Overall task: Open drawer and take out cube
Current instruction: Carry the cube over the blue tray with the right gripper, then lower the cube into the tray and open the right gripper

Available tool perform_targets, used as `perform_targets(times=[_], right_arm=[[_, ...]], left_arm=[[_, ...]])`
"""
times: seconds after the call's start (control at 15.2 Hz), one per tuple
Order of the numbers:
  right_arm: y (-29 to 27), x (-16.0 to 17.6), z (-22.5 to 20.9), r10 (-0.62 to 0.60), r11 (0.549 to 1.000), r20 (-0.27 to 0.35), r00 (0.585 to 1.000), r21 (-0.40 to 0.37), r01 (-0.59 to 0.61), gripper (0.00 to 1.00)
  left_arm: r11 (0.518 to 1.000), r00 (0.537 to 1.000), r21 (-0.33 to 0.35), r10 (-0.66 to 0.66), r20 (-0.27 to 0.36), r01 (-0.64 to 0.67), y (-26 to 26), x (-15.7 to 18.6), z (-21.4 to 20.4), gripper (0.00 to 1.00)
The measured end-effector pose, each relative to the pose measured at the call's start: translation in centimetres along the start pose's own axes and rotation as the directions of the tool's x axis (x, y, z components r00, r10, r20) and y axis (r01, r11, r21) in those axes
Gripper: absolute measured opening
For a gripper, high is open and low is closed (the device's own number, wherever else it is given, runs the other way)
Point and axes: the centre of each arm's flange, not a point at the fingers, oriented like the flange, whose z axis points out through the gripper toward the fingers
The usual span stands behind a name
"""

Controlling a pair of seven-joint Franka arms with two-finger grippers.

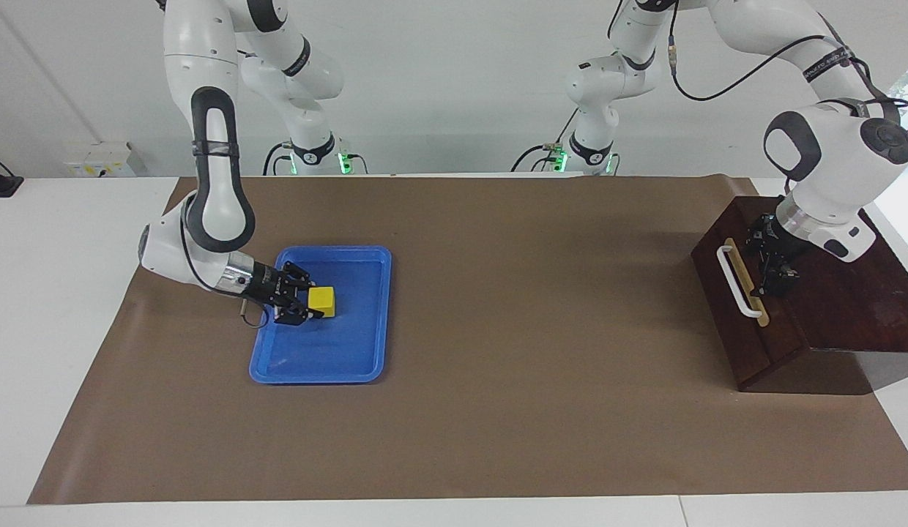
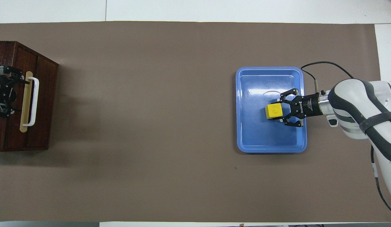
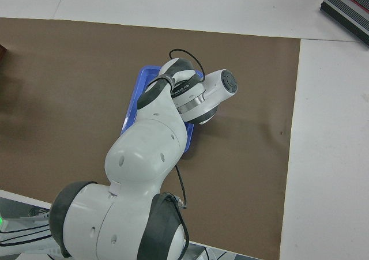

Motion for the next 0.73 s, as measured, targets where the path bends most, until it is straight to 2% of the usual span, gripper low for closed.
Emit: perform_targets(times=[0.46, 0.53, 0.73], right_arm=[[1.0, 0.3, 0.1, 0.013, 1.0, -0.018, 1.0, 0.01, -0.012, 0.57], [1.0, 0.3, 0.1, 0.014, 1.0, -0.022, 1.0, 0.013, -0.013, 0.62], [1.1, 0.4, 0.1, 0.015, 1.0, -0.025, 1.0, 0.015, -0.015, 0.91]], left_arm=[[0.997, 0.997, -0.013, 0.073, -0.016, -0.073, -0.1, -0.5, -1.2, 1.0], [0.994, 0.994, -0.024, 0.108, -0.023, -0.109, -0.2, -0.9, -2.2, 1.0], [0.966, 0.965, -0.041, 0.255, -0.057, -0.257, -1.4, -2.6, -6.5, 1.0]])
